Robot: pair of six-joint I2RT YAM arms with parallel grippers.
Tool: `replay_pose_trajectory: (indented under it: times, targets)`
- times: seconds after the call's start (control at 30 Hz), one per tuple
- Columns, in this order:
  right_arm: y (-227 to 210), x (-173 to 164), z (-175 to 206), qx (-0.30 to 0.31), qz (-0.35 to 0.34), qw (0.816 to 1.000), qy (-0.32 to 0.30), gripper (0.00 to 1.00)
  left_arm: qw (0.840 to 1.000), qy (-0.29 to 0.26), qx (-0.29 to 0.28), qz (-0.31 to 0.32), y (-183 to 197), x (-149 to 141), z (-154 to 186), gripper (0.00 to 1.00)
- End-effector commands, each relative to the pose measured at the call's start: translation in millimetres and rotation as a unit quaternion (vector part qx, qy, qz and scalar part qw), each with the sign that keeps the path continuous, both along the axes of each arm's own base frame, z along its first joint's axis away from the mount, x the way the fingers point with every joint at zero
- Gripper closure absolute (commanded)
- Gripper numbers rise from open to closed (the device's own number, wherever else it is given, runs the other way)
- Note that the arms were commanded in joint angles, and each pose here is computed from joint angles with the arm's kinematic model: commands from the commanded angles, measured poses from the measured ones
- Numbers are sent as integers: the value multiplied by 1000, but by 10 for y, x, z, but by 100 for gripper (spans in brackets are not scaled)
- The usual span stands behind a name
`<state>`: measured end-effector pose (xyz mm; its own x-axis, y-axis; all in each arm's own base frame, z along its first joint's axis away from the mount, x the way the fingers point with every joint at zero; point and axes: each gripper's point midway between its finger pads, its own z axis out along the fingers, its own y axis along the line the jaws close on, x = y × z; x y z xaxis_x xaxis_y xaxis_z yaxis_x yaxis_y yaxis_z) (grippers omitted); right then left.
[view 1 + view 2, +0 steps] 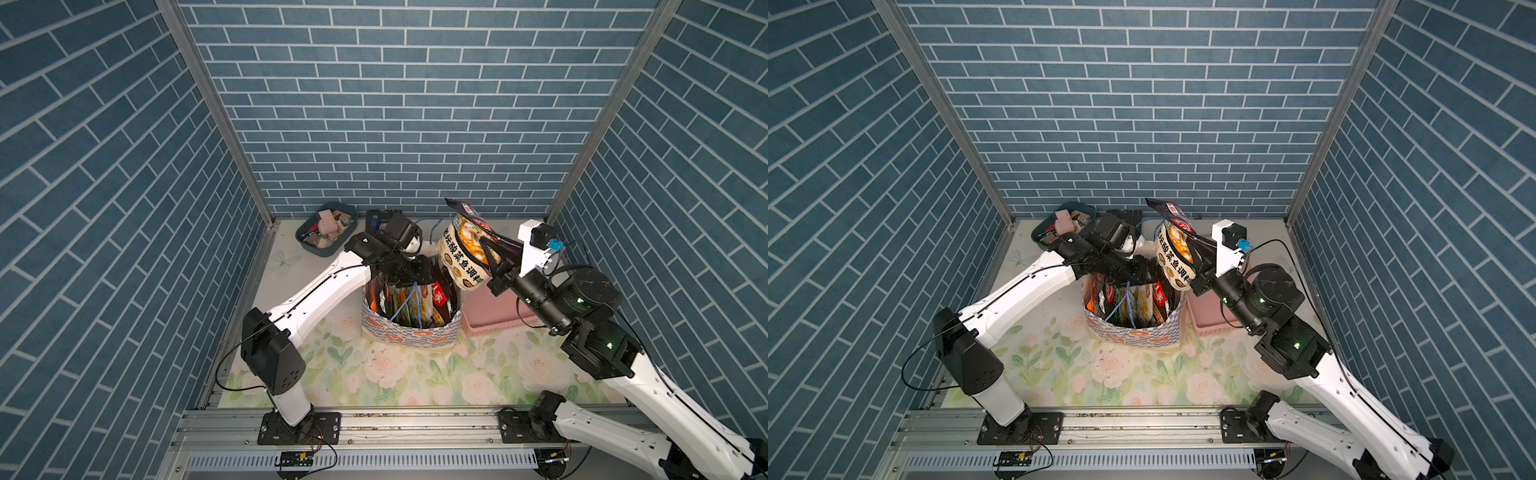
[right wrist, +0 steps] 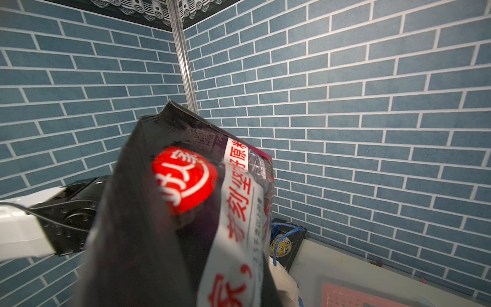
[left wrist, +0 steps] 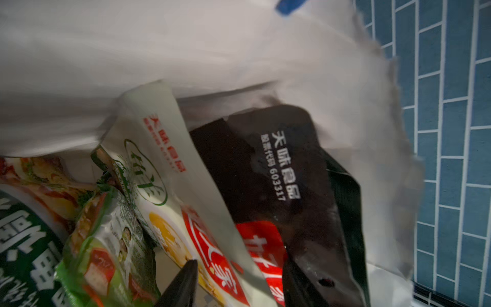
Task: Place the condiment packets inside the bag
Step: Adjust the condiment packet in the paper bag.
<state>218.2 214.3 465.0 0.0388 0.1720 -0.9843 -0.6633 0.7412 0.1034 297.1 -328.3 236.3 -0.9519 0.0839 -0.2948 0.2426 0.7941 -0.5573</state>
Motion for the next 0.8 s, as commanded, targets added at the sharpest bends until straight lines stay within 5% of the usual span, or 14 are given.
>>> replay_pose_trajectory:
  times: [0.0,0.3,0.77]
  targets:
    - [-53,-146,385,68,23,997,-39,100,1000,-16,23,0,73,26,-7,49]
    - [125,-85,284,106,52,993,4,100,998,-37,55,14,343,-21,-4,100]
    - [340,101,-357,188,-42,975,114,100,997,-52,45,41,643,11,5,100]
